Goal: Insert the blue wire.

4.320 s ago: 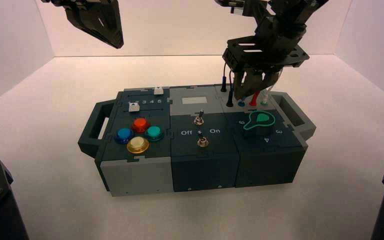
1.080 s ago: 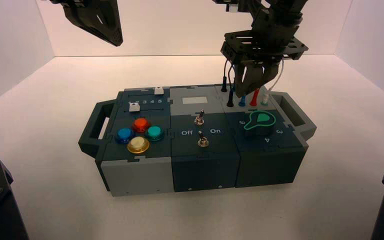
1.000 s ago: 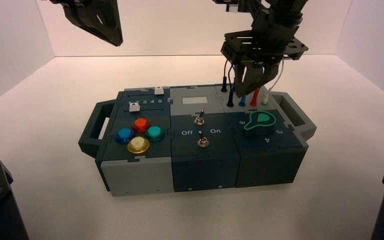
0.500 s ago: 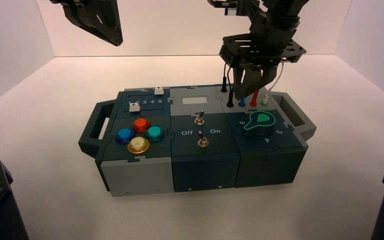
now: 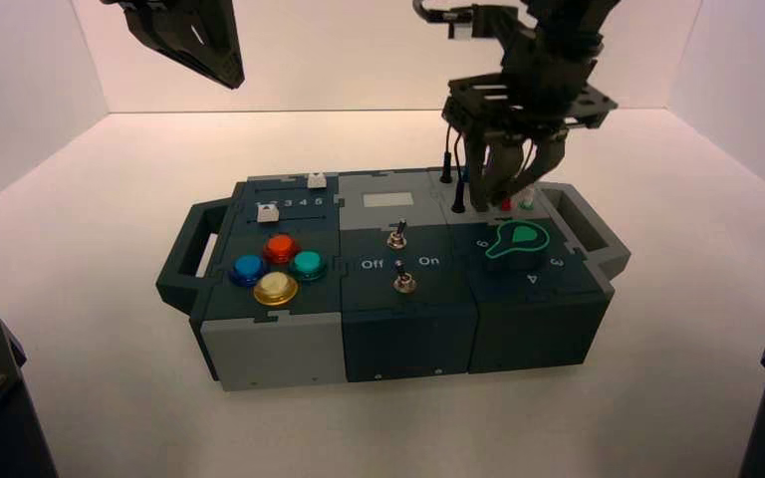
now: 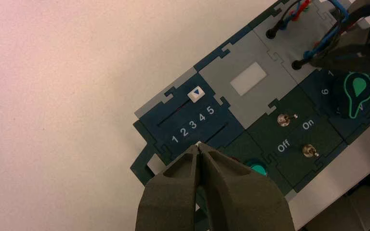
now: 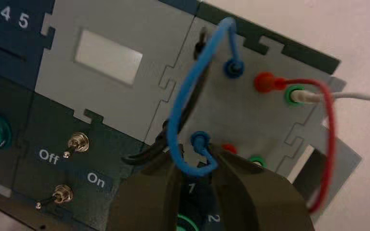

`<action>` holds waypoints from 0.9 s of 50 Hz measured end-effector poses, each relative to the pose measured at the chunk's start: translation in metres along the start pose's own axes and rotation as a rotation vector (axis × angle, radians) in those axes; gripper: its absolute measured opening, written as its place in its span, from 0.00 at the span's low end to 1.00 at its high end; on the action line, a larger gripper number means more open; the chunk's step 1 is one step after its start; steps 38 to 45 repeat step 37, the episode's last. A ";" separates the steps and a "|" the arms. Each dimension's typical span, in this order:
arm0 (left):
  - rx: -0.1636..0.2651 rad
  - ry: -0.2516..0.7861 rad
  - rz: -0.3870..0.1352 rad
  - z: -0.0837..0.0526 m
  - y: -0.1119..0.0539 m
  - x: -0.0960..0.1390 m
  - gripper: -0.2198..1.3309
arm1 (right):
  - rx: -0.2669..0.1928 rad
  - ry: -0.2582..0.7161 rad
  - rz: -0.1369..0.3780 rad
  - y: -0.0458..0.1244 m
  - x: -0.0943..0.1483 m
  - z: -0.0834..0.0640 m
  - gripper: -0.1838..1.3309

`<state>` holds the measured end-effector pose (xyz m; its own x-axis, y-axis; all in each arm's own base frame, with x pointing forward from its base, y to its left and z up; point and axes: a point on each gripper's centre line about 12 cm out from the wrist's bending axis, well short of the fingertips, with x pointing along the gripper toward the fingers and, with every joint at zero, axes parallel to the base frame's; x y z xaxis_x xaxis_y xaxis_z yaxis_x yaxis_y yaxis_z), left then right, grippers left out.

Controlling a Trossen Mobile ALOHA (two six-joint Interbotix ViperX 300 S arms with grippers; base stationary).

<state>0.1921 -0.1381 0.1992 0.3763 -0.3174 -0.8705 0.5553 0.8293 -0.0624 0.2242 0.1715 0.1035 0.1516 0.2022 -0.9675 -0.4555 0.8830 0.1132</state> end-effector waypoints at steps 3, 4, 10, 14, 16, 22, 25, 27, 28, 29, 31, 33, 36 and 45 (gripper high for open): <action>0.000 0.000 0.000 0.000 0.000 0.000 0.04 | -0.002 -0.011 -0.001 0.000 -0.005 0.004 0.54; 0.000 -0.002 0.000 0.000 0.000 0.000 0.04 | -0.005 -0.014 -0.002 0.000 -0.006 0.004 0.54; 0.000 0.000 0.000 -0.001 0.000 0.000 0.04 | -0.014 -0.033 0.002 0.003 -0.016 0.010 0.54; 0.000 -0.003 0.000 -0.001 0.000 -0.001 0.04 | -0.015 -0.042 0.005 0.004 -0.024 0.013 0.54; 0.000 -0.003 0.000 -0.001 0.000 -0.001 0.04 | -0.011 -0.045 0.008 0.004 -0.030 0.014 0.54; 0.000 -0.008 0.000 -0.001 0.000 -0.002 0.04 | -0.008 -0.049 0.013 0.005 -0.043 0.014 0.54; 0.000 -0.008 0.000 -0.001 0.000 -0.002 0.04 | -0.014 -0.059 0.016 0.006 -0.052 0.012 0.53; 0.000 -0.009 0.000 -0.001 0.000 -0.002 0.04 | -0.015 -0.068 0.018 0.006 -0.055 0.012 0.53; 0.000 -0.011 0.000 -0.001 0.000 -0.002 0.04 | -0.017 -0.077 0.020 0.007 -0.058 0.011 0.51; 0.002 -0.011 -0.001 -0.002 0.000 -0.002 0.04 | -0.016 -0.080 0.020 0.006 -0.060 0.011 0.51; 0.000 -0.014 0.000 -0.002 0.000 -0.003 0.04 | -0.018 -0.089 0.022 0.007 -0.062 0.009 0.49; 0.000 -0.012 0.000 -0.003 0.000 -0.002 0.04 | -0.018 -0.095 0.023 0.006 -0.066 0.007 0.48; 0.000 -0.012 0.000 -0.003 0.000 -0.002 0.04 | -0.018 -0.094 0.023 0.006 -0.067 0.004 0.48; 0.000 -0.012 0.000 -0.003 0.000 -0.002 0.04 | -0.018 -0.095 0.023 0.006 -0.068 0.003 0.48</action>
